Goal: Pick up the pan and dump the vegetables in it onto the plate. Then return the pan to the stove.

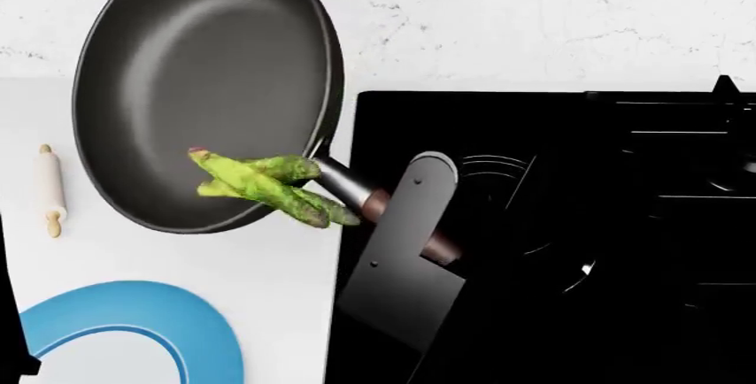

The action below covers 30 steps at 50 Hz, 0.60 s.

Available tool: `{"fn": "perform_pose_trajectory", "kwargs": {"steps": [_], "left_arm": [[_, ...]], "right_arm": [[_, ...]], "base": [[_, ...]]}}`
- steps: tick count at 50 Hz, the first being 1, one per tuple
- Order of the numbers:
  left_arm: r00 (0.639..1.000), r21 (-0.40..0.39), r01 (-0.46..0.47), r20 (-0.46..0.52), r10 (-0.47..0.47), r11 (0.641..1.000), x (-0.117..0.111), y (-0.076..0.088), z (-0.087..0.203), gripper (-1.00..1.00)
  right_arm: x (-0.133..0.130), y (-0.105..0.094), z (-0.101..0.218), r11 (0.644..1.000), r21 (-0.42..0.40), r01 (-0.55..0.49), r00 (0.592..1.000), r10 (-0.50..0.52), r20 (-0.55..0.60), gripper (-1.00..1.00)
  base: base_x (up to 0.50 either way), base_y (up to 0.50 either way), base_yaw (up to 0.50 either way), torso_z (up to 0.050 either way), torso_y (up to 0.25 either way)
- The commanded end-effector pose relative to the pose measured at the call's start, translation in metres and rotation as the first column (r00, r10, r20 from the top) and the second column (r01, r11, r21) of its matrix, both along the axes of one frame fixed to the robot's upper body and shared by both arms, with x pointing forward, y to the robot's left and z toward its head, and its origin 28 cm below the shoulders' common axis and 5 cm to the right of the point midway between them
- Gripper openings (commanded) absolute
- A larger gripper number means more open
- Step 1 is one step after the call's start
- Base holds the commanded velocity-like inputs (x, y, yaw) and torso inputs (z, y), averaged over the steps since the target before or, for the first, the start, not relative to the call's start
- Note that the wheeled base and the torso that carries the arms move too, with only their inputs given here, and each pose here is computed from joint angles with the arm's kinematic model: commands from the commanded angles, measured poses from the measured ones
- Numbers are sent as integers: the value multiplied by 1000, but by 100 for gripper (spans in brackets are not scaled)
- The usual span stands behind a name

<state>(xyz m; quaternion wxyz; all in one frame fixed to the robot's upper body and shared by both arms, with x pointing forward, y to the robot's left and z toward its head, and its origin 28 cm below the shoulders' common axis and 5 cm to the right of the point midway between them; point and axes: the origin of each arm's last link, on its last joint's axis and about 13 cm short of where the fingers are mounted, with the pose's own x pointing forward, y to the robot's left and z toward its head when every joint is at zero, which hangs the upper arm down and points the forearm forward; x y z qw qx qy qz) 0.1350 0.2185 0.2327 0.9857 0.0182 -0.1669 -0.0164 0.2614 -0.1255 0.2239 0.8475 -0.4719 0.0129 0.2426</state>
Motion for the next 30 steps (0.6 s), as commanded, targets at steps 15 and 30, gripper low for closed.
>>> {"fn": "perform_pose_trajectory", "kwargs": {"steps": [15, 30], "left_arm": [[998, -22, 47, 34, -47, 999, 2, -3, 7, 100], [998, -28, 46, 33, -45, 999, 2, -6, 6, 100]], "right_arm": [[-10, 8, 19, 999, 7, -46, 989, 45, 143, -100], [-11, 4, 36, 973, 230, 5, 1000, -11, 25, -100]], "base": [[0, 0, 0, 1, 1], [0, 0, 0, 0, 1]]}}
